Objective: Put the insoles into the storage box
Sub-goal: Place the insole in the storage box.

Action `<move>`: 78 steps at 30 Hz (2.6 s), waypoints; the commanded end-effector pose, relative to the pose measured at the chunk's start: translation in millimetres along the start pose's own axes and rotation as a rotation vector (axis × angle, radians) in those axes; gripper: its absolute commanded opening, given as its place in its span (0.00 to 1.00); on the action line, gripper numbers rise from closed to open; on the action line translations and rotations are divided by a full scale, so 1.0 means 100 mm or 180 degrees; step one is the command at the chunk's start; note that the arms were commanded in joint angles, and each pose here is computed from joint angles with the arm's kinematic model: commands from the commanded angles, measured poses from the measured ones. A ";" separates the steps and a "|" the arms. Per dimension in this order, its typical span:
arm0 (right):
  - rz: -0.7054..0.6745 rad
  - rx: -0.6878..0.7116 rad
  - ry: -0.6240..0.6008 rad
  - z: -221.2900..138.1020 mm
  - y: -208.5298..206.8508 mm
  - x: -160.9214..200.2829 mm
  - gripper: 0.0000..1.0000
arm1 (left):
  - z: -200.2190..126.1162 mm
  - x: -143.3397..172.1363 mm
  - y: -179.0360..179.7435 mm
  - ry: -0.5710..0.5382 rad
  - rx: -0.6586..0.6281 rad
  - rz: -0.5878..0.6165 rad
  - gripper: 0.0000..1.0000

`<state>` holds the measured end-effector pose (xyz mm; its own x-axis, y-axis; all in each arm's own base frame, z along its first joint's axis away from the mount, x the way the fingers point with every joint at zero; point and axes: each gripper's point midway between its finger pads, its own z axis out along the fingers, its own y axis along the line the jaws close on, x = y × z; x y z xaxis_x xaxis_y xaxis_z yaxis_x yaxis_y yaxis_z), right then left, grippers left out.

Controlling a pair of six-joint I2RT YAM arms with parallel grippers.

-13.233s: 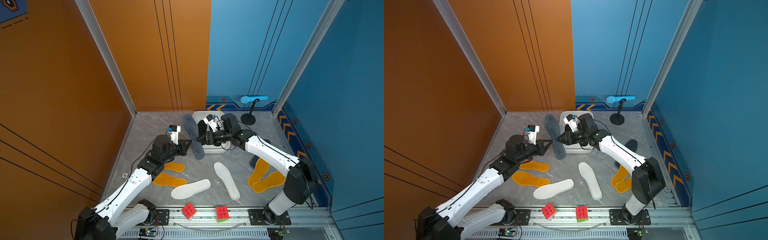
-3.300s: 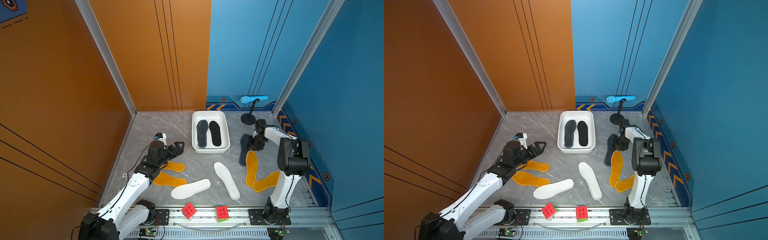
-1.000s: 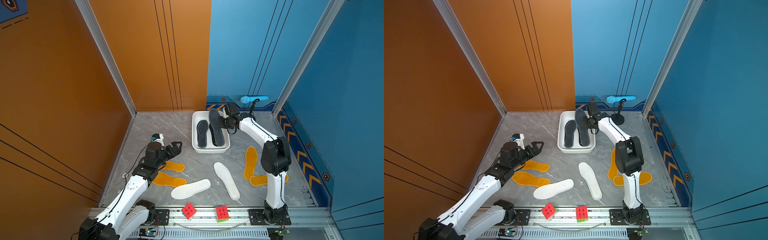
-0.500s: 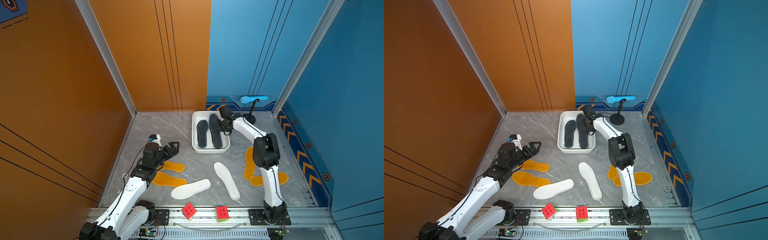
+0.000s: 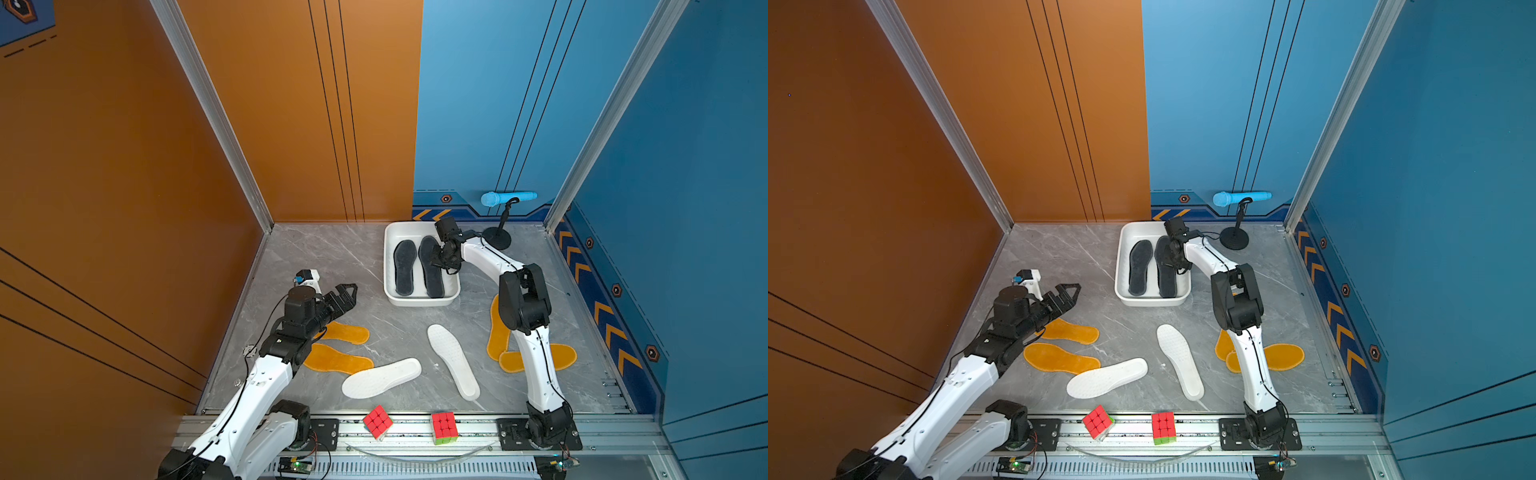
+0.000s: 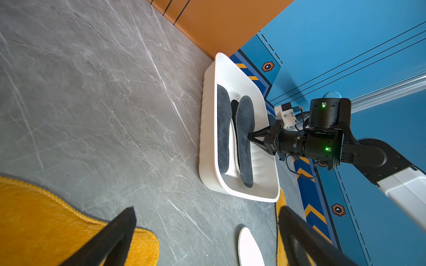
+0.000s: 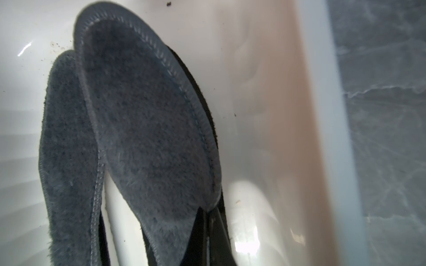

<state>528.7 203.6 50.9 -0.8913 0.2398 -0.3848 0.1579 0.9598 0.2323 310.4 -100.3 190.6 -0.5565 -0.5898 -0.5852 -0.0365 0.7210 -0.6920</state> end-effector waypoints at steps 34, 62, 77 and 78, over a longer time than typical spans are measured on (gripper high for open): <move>-0.0664 -0.0770 -0.0281 -1.09 0.58 -0.10 0.39 | 0.06 0.11 0.24 0.0160 -0.0194 -0.0274 0.97; -0.0904 -0.0873 -0.0033 -0.71 0.51 0.01 0.28 | 0.00 0.11 0.29 0.0131 -0.0240 -0.0299 0.98; -0.0960 -0.0760 0.0150 -0.53 0.74 0.42 0.24 | -0.01 0.11 0.34 0.0128 -0.0267 -0.0377 0.98; -0.0952 -0.0748 0.0166 -0.49 0.73 0.42 0.23 | -0.01 0.11 0.33 0.0131 -0.0264 -0.0375 0.98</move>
<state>475.1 285.4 100.5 -0.9017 -0.0912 -0.4227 -0.2518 0.9055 0.3417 308.1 -83.4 170.3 -0.5600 -0.6587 -0.5025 -0.1555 0.6793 -0.7172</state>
